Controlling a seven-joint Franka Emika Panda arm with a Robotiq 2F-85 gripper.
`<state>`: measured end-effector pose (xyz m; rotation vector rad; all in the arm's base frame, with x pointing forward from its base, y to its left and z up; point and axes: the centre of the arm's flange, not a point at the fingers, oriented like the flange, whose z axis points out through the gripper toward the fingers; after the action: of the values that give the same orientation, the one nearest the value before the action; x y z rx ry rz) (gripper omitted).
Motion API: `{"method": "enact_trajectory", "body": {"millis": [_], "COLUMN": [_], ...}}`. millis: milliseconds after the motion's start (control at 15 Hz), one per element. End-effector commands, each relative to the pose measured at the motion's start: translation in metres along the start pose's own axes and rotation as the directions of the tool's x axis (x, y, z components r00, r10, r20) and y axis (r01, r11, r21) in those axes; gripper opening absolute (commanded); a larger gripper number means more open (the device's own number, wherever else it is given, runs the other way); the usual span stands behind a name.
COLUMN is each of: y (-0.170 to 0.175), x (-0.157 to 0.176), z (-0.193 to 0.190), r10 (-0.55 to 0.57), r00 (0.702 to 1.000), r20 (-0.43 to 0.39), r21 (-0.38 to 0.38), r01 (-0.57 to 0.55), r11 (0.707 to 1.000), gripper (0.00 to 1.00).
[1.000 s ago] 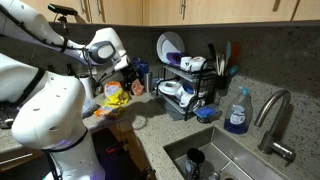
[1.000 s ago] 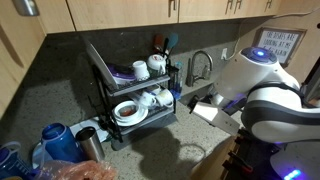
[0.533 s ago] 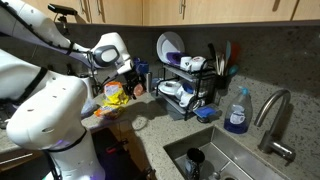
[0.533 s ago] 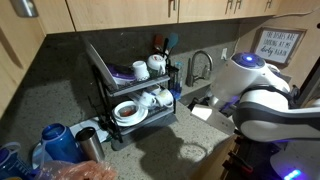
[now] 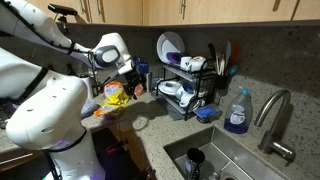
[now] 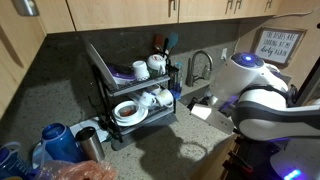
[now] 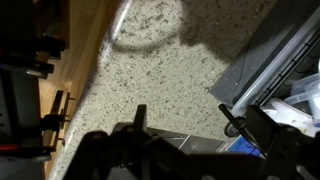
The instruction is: Remove the white mug from the bottom shelf of the dish rack and place it on the countertop
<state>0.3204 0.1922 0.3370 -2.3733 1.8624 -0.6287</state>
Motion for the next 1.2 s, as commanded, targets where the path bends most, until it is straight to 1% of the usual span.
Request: {"method": "enact_trajectory", "body": {"millis": [0, 200, 333, 533, 733, 867, 1067, 1133], "y": [-0.011, -0.026, -0.033, -0.037, -0.032, -0.031, -0.029, -0.031], "x": [0.032, 0.069, 0.089, 0.109, 0.11, 0.106, 0.112, 0.114], "z": [0.037, 0.07, 0.091, 0.104, 0.11, 0.119, 0.137, 0.142], "r10": [-0.022, -0.067, -0.074, -0.102, -0.156, -0.165, -0.15, -0.159], "r00": [0.999, 0.997, 0.997, 0.995, 0.988, 0.986, 0.988, 0.986], "r20": [-0.032, -0.037, -0.037, -0.024, 0.008, 0.02, 0.042, 0.058], "r21": [0.083, 0.177, 0.237, 0.296, 0.333, 0.365, 0.392, 0.386], "r01": [0.025, 0.073, 0.081, 0.104, 0.144, 0.146, 0.122, 0.125], "r11": [0.996, 0.981, 0.968, 0.949, 0.932, 0.919, 0.912, 0.914], "gripper": [1.0, 1.0, 1.0, 1.0, 1.0, 1.0, 1.0, 1.0]}}
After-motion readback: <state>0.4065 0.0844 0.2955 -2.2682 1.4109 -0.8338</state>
